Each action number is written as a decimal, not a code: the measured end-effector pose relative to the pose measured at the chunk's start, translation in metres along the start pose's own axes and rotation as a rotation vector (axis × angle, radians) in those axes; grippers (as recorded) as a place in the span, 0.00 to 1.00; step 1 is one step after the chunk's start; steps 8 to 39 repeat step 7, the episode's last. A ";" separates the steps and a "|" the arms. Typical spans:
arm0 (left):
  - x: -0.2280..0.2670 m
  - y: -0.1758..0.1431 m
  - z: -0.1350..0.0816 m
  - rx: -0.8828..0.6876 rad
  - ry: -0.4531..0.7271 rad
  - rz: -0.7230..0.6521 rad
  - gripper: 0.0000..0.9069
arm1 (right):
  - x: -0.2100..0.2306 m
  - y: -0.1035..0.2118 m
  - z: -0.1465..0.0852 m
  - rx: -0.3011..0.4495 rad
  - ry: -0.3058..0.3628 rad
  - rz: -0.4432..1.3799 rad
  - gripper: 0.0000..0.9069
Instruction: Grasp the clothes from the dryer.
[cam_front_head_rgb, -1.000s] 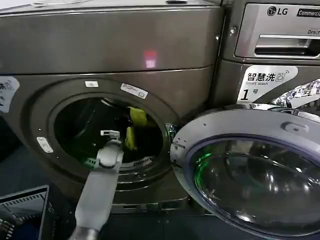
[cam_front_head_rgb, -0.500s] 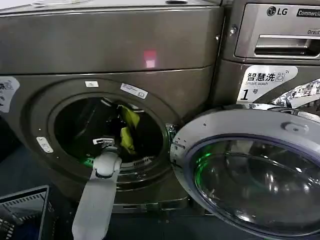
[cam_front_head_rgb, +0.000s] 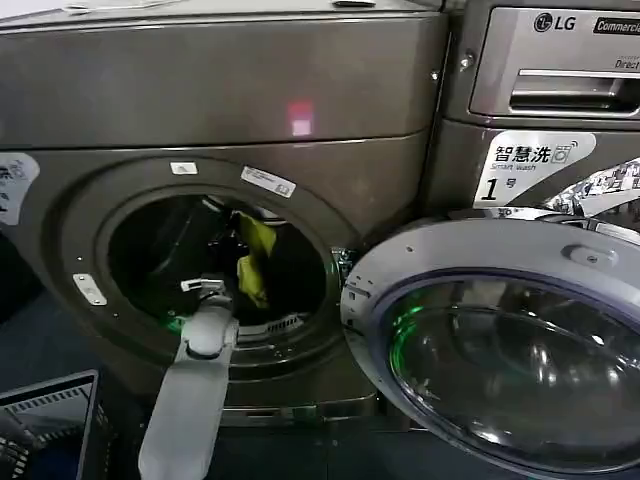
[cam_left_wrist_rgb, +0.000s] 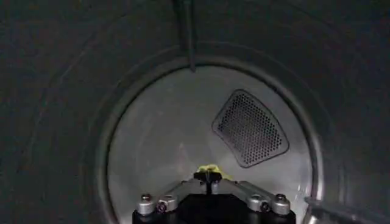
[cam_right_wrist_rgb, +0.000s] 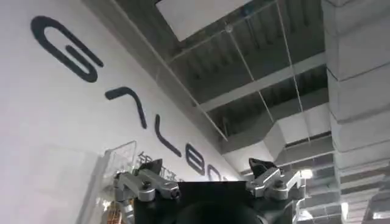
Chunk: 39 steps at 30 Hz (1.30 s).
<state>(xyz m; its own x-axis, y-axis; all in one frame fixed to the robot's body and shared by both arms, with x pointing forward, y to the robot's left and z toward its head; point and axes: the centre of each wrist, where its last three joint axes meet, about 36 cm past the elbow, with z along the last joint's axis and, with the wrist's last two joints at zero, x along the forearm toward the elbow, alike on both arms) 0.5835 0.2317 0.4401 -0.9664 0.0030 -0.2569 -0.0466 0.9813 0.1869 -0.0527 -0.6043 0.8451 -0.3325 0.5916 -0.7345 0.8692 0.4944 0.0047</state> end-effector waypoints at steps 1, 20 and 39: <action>0.000 0.000 0.000 -0.001 0.000 0.001 0.00 | 0.000 0.000 0.000 0.002 0.000 -0.002 1.00; 0.001 0.000 0.002 -0.004 0.004 0.008 0.00 | -0.001 0.000 0.000 0.017 0.000 -0.010 1.00; 0.001 0.000 0.002 -0.004 0.004 0.008 0.00 | -0.001 0.000 0.000 0.017 0.000 -0.010 1.00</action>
